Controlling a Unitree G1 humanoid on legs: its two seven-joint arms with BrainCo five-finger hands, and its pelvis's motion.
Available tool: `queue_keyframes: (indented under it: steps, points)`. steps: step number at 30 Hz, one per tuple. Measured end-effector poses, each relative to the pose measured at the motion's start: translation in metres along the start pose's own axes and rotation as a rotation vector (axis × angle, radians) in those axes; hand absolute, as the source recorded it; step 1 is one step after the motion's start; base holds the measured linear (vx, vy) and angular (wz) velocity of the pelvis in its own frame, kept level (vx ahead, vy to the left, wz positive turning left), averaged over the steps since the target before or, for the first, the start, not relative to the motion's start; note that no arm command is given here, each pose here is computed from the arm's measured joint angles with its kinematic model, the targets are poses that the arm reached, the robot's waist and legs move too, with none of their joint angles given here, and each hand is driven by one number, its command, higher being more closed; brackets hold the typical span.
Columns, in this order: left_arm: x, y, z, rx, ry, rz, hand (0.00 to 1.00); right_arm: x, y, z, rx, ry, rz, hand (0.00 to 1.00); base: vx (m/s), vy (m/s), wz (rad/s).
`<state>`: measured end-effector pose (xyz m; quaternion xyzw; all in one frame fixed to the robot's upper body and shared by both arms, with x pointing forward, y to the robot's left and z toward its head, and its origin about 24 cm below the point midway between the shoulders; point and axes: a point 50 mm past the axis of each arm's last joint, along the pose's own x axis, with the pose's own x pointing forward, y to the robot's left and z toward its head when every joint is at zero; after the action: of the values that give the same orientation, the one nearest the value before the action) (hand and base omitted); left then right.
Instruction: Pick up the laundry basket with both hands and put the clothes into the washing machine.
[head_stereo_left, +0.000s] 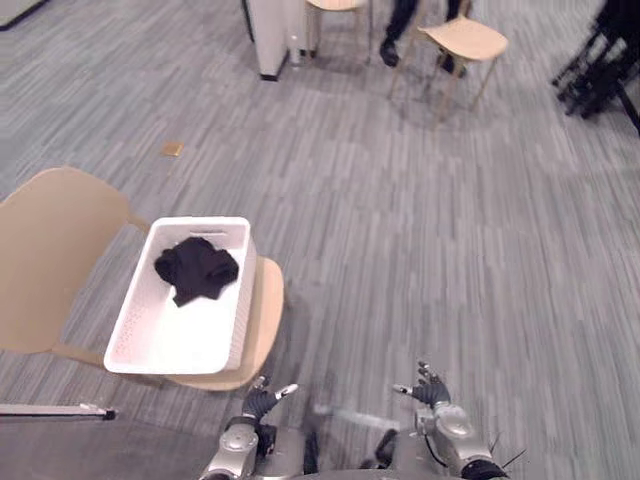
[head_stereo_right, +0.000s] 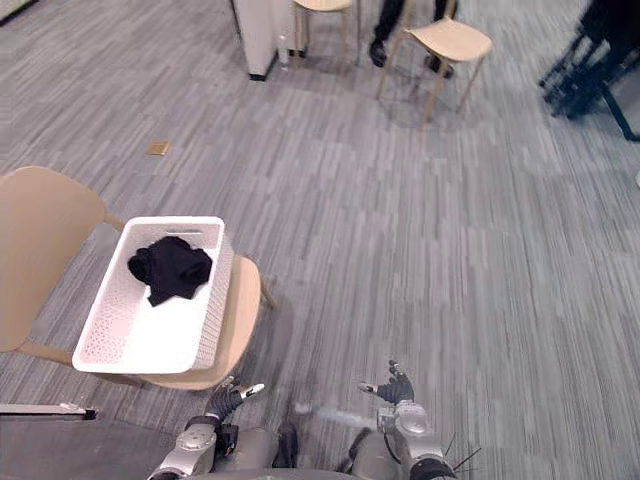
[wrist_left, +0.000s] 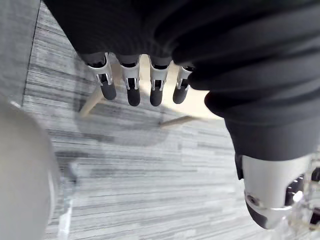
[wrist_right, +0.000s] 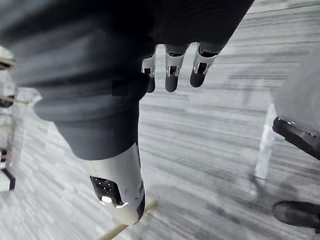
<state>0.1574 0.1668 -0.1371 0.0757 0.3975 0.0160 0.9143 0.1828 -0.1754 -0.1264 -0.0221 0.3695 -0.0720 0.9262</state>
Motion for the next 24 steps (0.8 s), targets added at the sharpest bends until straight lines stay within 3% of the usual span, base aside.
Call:
queue_keyframes:
  steps: [4,7,13,17,24]
  points:
    - [0.003,-0.001,0.009,-0.025,-0.023,0.013,0.0,0.001,-0.006,0.008,-0.04,-0.039,0.001,0.0,0.36,-0.165,1.58]
    - [0.005,-0.004,0.014,-0.033,-0.031,0.019,0.0,-0.008,-0.01,-0.014,-0.034,0.017,-0.029,0.0,0.38,-0.331,2.16]
    - [-0.001,-0.026,0.003,-0.051,0.001,-0.022,0.0,-0.004,-0.019,-0.002,-0.036,-0.031,-0.057,0.0,0.26,-0.238,1.37]
    - [-0.002,-0.032,0.003,-0.008,-0.004,-0.051,0.0,-0.004,-0.022,0.004,-0.009,-0.061,-0.084,0.0,0.06,0.045,1.08]
    - [-0.003,-0.011,-0.005,0.026,0.013,-0.003,0.0,-0.005,-0.012,0.028,-0.036,-0.177,-0.097,0.0,0.01,0.166,0.39]
